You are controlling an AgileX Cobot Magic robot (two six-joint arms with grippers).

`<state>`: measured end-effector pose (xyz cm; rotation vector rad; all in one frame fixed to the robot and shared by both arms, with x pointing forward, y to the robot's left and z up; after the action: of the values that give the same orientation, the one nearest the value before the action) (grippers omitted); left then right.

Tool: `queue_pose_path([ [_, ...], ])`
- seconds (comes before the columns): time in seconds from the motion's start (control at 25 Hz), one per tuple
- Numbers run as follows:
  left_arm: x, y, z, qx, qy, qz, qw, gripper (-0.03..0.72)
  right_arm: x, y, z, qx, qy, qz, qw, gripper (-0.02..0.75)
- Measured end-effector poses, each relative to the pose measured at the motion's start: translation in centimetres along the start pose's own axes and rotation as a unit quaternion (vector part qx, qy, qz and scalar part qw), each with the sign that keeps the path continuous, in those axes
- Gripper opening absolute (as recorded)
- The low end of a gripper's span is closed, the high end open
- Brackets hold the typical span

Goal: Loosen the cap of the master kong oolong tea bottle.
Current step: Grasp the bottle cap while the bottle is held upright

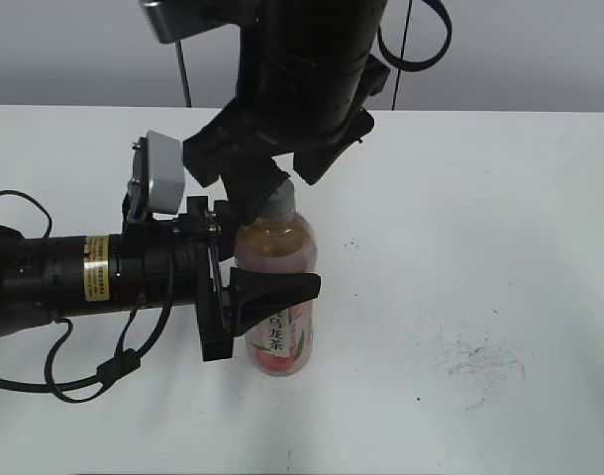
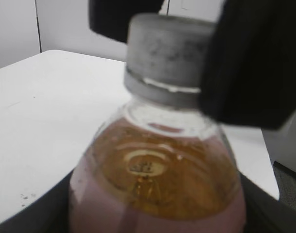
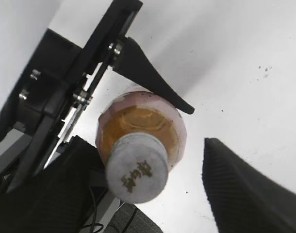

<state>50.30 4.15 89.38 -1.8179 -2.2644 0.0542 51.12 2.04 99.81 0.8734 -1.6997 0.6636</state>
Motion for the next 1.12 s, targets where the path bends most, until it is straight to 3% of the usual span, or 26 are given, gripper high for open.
queue_pose_path([
  [0.16,0.0,0.0,0.0,0.0,0.0,0.0,1.0,0.447,0.0,-0.05,0.01,-0.009,0.0,0.001,1.0,0.442],
  [0.32,0.0,0.01,-0.01,0.0,0.0,0.0,1.0,0.447,0.0,0.02,0.0,0.012,0.0,-0.001,1.0,0.269],
  [0.52,0.0,0.02,0.01,0.0,0.0,-0.001,1.0,0.447,0.0,0.08,-0.01,0.128,-0.001,-0.002,0.992,0.27],
  [0.68,0.0,-0.01,0.02,0.0,0.001,0.0,1.0,0.447,0.0,0.25,-0.03,0.29,-0.003,-0.007,0.957,0.27],
  [0.76,0.0,-0.04,0.02,-0.001,0.001,0.001,1.0,0.447,0.01,0.31,0.0,0.375,-0.003,-0.008,0.927,0.27],
  [0.88,0.0,-0.05,0.03,-0.002,0.001,0.001,1.0,0.447,0.01,0.34,0.03,0.519,-0.004,-0.009,0.854,0.271],
  [1.04,0.0,-0.07,0.04,-0.003,0.001,0.002,1.0,0.447,0.05,0.45,0.06,0.711,-0.007,-0.009,0.703,0.272],
  [1.12,0.0,-0.07,0.04,-0.003,0.001,0.002,1.0,0.447,0.05,0.5,0.05,0.791,-0.008,-0.008,0.612,0.272],
])
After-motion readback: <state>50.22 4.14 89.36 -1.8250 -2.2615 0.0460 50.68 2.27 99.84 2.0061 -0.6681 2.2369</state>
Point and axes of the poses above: a point on each arm's last joint axis where the gripper is mounted, x pointing back along that axis away from the gripper, y along the wrist's bending axis when the last joint is at zero, z = x × y, the point moved 8 cm from there along -x, pointing out along that axis toward the gripper, and after that the axes turned 5 degrees about x, right-handed, at the moved point
